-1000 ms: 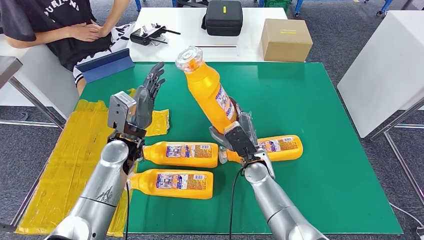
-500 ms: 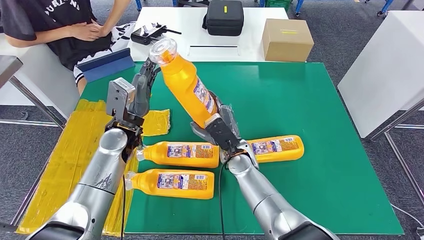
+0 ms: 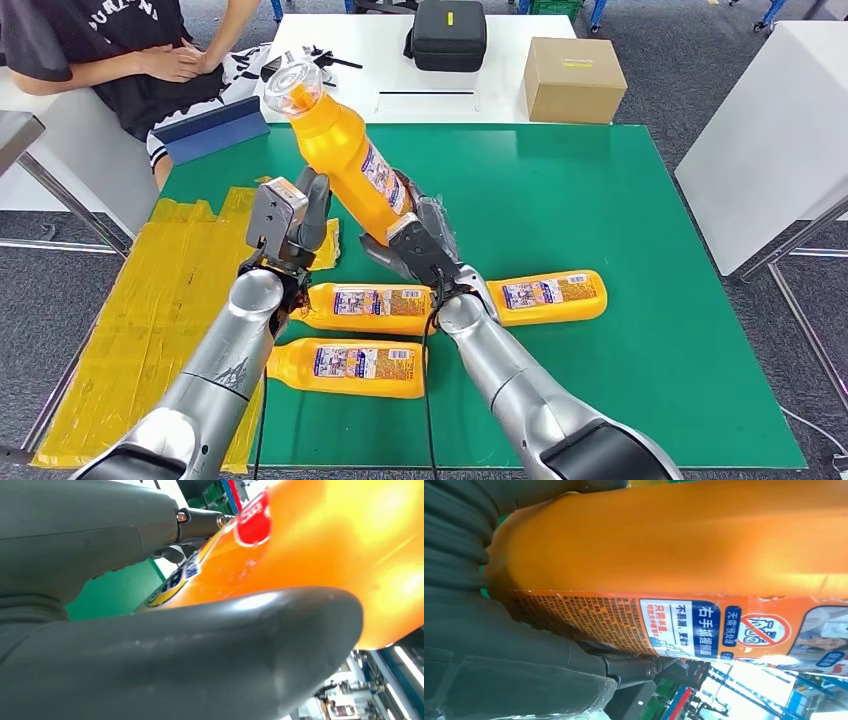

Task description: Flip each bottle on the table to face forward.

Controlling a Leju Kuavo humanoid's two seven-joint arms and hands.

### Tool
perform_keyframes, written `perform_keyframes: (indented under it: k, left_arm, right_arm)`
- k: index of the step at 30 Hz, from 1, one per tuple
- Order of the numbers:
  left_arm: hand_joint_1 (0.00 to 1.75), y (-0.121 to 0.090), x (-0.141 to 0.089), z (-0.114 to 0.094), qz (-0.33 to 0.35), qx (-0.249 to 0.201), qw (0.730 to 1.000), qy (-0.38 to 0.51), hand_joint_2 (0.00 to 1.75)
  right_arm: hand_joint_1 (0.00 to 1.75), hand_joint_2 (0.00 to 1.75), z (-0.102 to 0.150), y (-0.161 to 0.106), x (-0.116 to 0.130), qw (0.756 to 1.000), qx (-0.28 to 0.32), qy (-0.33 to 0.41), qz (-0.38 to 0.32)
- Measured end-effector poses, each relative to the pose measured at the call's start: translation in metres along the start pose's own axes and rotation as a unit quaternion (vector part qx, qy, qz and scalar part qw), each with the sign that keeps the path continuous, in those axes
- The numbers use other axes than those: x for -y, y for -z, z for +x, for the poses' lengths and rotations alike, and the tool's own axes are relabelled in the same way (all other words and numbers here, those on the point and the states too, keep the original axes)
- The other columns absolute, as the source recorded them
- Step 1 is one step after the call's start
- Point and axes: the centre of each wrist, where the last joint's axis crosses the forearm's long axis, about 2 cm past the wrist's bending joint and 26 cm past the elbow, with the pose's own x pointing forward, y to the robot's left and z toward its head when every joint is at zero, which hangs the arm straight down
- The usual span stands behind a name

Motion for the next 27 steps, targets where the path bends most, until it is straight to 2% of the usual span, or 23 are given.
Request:
perform_keyframes:
  k: [13,27]
  left_arm:
    - [0.00,-0.005,0.003,-0.004,0.011,-0.006,1.000,-0.001,0.00]
    - [0.00,-0.005,0.001,-0.004,0.026,-0.010,1.000,-0.007,0.00]
  right_arm:
    - [1.75,1.75,-0.004,0.003,-0.003,0.999,-0.039,-0.014,0.017]
    - [1.75,1.75,-0.002,-0.001,-0.015,0.994,-0.075,-0.076,0.034]
